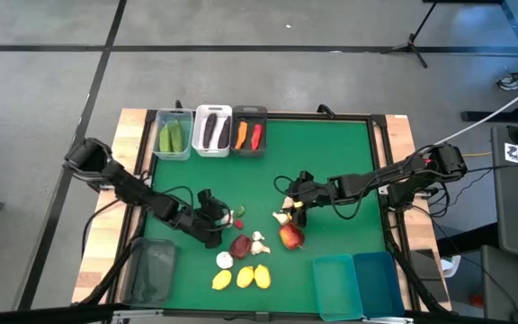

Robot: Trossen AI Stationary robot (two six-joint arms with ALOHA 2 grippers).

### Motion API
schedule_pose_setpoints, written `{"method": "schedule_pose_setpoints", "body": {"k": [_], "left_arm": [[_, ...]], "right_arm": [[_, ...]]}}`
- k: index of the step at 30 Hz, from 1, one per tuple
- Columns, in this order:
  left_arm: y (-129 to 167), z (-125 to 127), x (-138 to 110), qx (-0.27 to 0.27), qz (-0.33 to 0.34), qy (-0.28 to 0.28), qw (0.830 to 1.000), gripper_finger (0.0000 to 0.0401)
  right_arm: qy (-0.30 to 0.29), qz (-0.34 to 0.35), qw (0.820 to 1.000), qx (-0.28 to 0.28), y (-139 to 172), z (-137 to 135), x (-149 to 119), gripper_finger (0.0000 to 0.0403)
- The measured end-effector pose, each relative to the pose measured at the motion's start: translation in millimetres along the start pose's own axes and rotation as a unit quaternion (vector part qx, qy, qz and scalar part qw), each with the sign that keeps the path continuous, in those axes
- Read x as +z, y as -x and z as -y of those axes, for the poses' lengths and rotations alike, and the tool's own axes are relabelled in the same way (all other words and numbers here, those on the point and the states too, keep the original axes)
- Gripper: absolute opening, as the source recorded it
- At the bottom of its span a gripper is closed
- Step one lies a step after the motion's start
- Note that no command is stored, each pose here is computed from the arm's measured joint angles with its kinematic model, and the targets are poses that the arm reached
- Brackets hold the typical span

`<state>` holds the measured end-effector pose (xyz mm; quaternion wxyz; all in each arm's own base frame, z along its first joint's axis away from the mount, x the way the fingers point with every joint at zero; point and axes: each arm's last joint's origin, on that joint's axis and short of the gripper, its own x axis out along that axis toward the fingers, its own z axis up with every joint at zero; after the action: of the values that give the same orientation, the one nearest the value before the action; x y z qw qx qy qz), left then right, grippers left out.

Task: Sort produce into baskets
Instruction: Put the white garlic into the bottom black bin

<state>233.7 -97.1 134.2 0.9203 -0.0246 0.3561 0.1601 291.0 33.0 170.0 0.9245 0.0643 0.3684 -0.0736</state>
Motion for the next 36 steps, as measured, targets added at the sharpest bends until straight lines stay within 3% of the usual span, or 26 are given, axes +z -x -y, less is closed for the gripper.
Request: {"method": "schedule_pose_setpoints", "body": {"k": [11, 26, 36], "left_arm": [[0.0, -3.0, -2.8, 0.028, -0.001, 0.093, 0.995, 0.0265], [-19.6, -0.7, -21.3, 0.072, -0.023, 0.119, 0.99, 0.0265], [-20.7, -4.5, -20.3, 0.117, 0.015, 0.139, 0.983, 0.0265]], "right_arm": [[0.0, -0.001, 1.0, -0.003, 0.0, 0.2, -0.2, 0.0317], [0.001, 0.001, 1.0, -0.008, 0.0, 0.6, -0.2, 0.0317], [0.001, 0.001, 1.0, -0.008, 0.0, 0.6, -0.1, 0.0317]]}}
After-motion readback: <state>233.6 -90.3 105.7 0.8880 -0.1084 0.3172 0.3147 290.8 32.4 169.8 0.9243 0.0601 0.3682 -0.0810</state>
